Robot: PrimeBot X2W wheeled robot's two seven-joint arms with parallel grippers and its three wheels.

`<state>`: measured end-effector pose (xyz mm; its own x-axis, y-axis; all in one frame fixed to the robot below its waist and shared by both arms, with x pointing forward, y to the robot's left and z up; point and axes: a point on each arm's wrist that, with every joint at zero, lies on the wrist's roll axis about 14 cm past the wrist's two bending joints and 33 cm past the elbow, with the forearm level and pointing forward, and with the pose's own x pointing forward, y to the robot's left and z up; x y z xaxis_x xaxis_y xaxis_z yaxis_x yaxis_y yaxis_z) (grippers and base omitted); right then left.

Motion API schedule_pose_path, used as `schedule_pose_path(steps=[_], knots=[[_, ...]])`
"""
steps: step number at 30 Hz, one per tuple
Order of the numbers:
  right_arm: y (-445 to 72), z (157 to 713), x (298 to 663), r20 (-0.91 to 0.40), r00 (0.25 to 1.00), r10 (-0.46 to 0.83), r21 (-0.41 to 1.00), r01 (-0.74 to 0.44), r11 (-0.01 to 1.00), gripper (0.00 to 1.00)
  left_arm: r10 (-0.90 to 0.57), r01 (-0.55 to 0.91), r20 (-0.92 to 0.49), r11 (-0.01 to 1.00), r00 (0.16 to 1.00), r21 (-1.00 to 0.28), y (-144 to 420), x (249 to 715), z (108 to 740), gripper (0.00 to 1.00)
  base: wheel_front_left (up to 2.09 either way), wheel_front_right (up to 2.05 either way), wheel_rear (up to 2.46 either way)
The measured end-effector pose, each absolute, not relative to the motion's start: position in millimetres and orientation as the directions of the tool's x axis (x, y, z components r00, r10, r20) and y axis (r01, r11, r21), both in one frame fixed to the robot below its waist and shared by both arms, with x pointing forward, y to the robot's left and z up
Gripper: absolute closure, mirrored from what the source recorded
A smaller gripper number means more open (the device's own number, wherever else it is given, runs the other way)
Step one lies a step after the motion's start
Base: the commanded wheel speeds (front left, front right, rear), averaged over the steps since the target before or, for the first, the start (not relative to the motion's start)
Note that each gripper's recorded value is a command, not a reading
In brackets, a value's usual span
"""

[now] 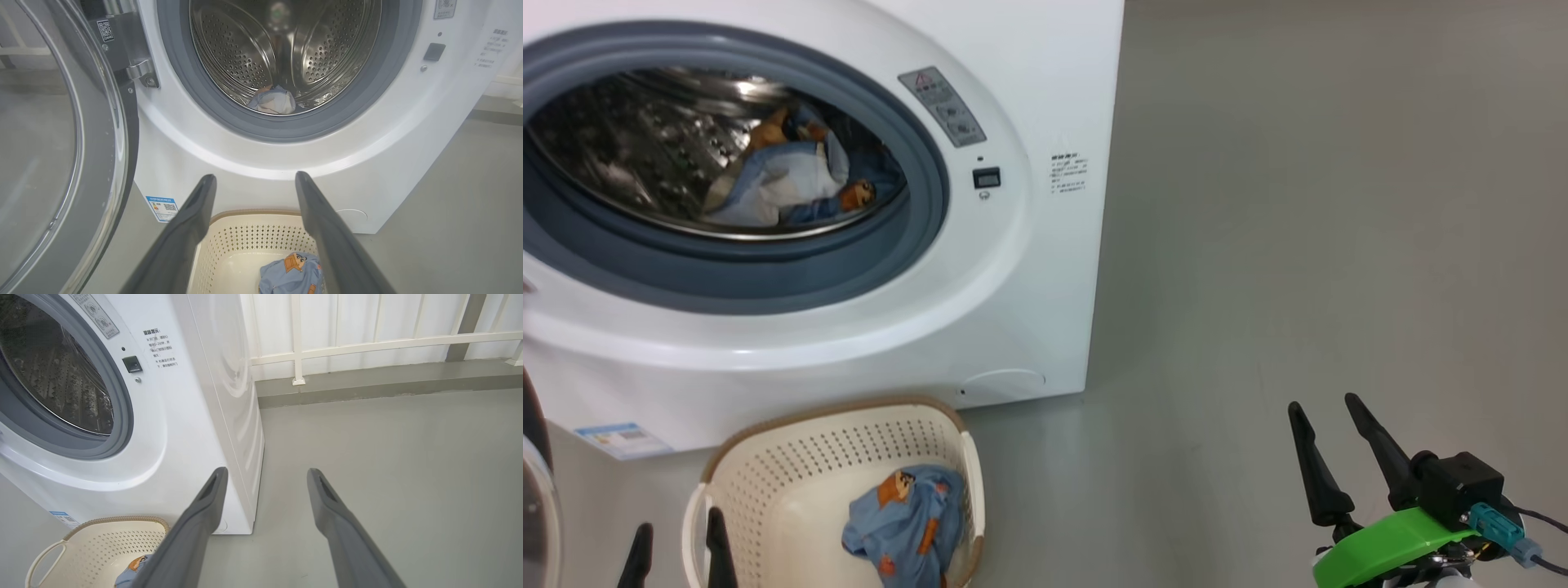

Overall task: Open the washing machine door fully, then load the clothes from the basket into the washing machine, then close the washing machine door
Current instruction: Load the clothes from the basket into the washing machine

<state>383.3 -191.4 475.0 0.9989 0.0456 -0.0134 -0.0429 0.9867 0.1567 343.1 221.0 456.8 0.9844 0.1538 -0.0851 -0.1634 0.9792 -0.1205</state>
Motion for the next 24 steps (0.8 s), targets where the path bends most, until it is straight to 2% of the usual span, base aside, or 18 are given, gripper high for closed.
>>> schedule_pose_path(steps=[15,24], knots=[[-184,438,418,-0.096,0.993,0.066,0.157,-0.05,0.986,0.0,0.034,-0.064,-0.18,0.985,0.983,-0.163,193,417,410,0.0,0.0,0.0,0.0],[-190,404,437,-0.164,0.985,0.046,0.15,-0.021,0.988,0.0,-0.057,0.006,-0.317,0.987,0.947,-0.159,175,454,347,0.0,0.0,0.0,0.0]])
